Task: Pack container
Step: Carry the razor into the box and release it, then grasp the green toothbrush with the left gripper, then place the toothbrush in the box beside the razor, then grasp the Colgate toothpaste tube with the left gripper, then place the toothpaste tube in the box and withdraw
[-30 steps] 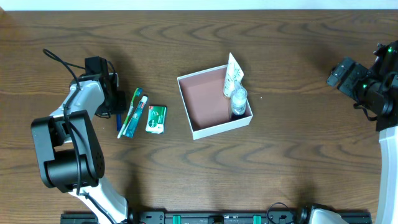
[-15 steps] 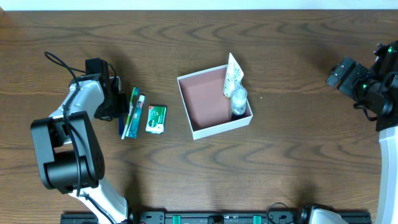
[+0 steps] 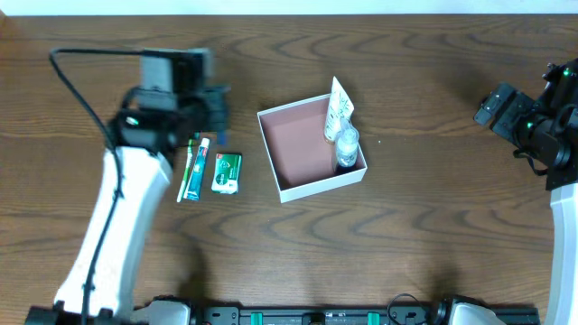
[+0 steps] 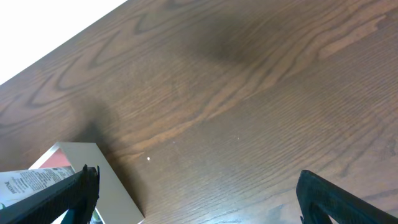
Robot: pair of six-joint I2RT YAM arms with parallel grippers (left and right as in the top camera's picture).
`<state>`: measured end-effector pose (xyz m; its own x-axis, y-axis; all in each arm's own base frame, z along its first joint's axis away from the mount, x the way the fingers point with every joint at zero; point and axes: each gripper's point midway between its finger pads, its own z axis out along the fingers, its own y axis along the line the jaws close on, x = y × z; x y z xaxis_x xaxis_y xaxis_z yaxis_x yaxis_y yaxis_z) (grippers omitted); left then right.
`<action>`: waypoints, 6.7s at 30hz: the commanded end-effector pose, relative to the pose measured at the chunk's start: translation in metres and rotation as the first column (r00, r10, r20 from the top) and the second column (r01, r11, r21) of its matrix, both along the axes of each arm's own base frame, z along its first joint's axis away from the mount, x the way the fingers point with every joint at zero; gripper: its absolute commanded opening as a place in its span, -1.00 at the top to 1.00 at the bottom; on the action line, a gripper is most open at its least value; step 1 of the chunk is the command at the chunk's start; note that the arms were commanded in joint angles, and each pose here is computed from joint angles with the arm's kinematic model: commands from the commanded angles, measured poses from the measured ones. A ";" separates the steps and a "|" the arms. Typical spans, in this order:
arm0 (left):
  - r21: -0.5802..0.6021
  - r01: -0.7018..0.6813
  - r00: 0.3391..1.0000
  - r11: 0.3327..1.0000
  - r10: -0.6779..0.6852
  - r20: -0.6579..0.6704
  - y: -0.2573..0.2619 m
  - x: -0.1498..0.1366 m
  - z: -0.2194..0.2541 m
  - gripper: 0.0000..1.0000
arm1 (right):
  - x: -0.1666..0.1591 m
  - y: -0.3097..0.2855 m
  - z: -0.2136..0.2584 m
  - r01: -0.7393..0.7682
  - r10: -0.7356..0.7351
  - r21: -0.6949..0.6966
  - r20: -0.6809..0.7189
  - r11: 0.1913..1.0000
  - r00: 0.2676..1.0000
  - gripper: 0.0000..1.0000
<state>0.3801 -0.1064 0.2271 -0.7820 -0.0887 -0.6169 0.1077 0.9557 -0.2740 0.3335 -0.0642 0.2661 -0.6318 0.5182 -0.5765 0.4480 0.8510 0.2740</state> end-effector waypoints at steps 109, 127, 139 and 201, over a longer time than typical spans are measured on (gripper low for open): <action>0.057 -0.211 0.955 0.976 0.219 -0.200 0.001 -0.020 -0.050 0.88 | 0.000 -0.002 0.001 0.010 -0.010 0.009 0.001 1.000 1.000 -0.98; 0.060 -0.297 0.934 0.953 0.304 -0.190 -0.108 -0.010 -0.126 0.88 | 0.000 -0.002 0.001 0.010 -0.010 0.009 0.001 1.000 1.000 -0.98; 0.063 -0.285 0.923 0.956 0.292 -0.250 -0.114 -0.016 -0.144 0.88 | 0.000 -0.001 0.001 0.010 -0.010 0.009 0.001 1.000 1.000 -0.98; 0.316 -0.181 0.793 0.931 0.328 -0.513 0.112 -0.017 -0.189 0.74 | 0.000 -0.002 0.001 0.010 -0.010 0.009 0.001 1.000 1.000 -0.99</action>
<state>0.3527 0.0049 0.0064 -0.9682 -0.2463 -0.0441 -0.2484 0.9674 0.0487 0.3333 -0.0642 0.2659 -0.6321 0.5186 -0.5758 0.4484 0.8508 0.2740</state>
